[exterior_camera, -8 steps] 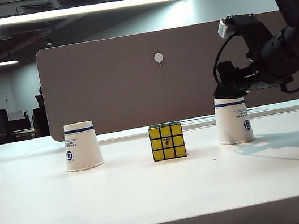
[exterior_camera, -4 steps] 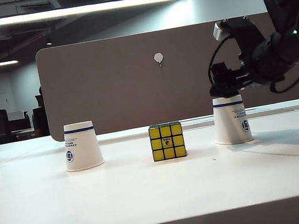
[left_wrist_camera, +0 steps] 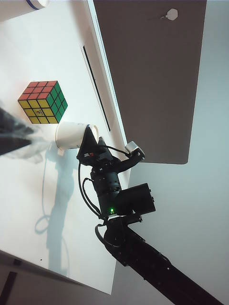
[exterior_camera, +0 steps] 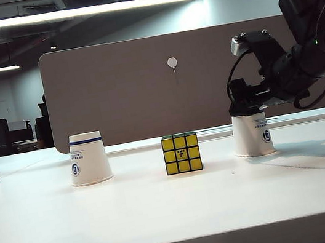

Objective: Carefully pick up the cup on the right and stack it on top of the cup on the left.

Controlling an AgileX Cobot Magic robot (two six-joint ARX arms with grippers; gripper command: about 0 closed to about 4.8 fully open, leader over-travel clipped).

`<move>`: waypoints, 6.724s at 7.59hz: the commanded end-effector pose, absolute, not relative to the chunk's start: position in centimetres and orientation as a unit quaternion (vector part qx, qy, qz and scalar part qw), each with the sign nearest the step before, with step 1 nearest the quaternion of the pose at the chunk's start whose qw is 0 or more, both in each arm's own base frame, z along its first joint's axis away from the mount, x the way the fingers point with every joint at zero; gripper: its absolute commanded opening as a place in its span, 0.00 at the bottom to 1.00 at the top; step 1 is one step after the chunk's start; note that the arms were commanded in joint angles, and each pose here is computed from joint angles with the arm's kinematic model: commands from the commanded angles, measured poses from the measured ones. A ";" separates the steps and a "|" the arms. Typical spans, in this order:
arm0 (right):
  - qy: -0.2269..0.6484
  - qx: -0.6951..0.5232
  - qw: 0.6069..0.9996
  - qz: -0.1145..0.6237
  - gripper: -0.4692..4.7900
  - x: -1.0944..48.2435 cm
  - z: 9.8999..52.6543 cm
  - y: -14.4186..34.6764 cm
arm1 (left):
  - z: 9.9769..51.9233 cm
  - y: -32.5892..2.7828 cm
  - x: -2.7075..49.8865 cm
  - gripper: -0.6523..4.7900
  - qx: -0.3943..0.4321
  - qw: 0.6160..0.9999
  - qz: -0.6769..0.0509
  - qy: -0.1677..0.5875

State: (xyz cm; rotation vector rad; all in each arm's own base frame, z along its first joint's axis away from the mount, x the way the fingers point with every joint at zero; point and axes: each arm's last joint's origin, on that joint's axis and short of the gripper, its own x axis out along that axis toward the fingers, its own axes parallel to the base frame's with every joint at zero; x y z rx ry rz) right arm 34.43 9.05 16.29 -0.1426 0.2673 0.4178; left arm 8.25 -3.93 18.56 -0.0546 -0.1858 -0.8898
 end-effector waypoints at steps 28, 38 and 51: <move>0.105 -0.067 0.969 0.215 0.60 35.1 16.3 9.3 | 18.7 -3.8 8.3 0.11 -0.026 0.907 -0.408 -0.099; -0.062 -0.009 0.926 0.373 0.61 35.5 24.3 18.2 | 18.3 -3.2 9.0 0.11 -0.026 0.960 -0.263 -0.087; -0.004 -0.064 0.888 0.455 0.61 37.2 21.4 30.9 | 18.2 -3.0 9.1 0.11 -0.031 0.967 -0.239 -0.082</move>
